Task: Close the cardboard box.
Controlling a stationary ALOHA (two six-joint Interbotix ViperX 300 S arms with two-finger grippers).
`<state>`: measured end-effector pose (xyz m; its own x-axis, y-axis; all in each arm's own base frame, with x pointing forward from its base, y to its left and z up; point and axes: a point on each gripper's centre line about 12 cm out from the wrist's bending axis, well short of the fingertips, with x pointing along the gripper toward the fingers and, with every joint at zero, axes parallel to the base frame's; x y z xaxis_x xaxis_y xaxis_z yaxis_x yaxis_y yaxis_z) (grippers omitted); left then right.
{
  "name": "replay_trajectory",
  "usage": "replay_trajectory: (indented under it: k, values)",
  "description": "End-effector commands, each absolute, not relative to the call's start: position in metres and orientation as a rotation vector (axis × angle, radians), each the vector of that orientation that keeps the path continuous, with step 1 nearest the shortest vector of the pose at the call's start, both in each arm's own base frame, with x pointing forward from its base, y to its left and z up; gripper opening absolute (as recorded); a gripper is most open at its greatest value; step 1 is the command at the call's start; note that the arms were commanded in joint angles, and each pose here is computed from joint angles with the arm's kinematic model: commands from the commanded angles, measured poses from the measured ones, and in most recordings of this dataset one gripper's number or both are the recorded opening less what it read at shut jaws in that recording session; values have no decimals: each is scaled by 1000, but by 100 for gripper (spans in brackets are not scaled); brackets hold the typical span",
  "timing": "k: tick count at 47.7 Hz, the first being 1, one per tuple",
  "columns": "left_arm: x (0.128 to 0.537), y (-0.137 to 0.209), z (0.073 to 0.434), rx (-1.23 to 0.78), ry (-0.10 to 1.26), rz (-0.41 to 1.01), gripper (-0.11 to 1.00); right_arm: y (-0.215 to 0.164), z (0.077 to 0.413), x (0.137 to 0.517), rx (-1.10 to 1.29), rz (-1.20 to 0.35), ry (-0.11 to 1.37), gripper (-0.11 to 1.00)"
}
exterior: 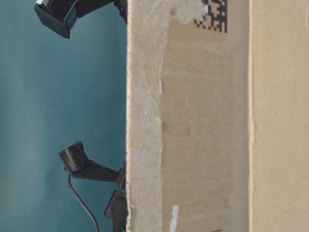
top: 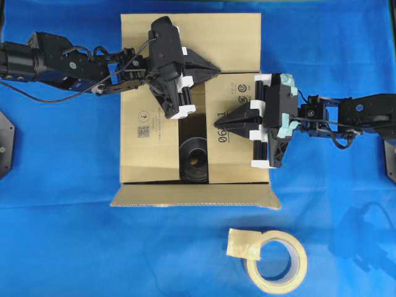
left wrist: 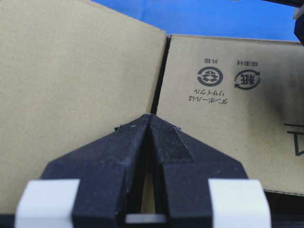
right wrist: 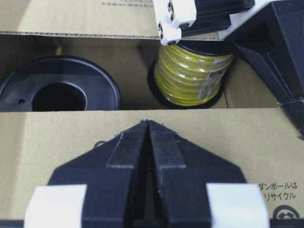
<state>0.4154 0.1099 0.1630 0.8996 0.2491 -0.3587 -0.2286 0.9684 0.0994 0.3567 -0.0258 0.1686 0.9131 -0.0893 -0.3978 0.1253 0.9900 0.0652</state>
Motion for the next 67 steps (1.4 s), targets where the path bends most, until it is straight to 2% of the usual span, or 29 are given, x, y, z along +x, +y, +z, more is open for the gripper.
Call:
replay_trajectory:
  k: [1,8,18,28,36,44,49,60,67]
  values:
    - [418,112,173,57,348,253,0,-27,181,362,94,-113,362,0]
    - [418,112,172,58,351,252,0,-25,195,359,94,-106,339,0]
    - [417,112,171,57,357,251,0,-10,238,346,92,-60,260,0]
    - [415,112,169,56,363,252,0,29,281,324,85,65,150,0]
    - [413,112,167,55,371,253,0,70,299,305,83,204,93,0]
    - [411,112,166,50,373,256,0,105,294,294,73,321,111,0]
    - [412,112,166,49,370,255,0,120,277,294,59,363,166,0]
    - [412,112,166,49,370,255,0,125,231,303,74,343,290,0]
    - [412,112,166,46,370,256,0,124,220,302,86,329,316,0]
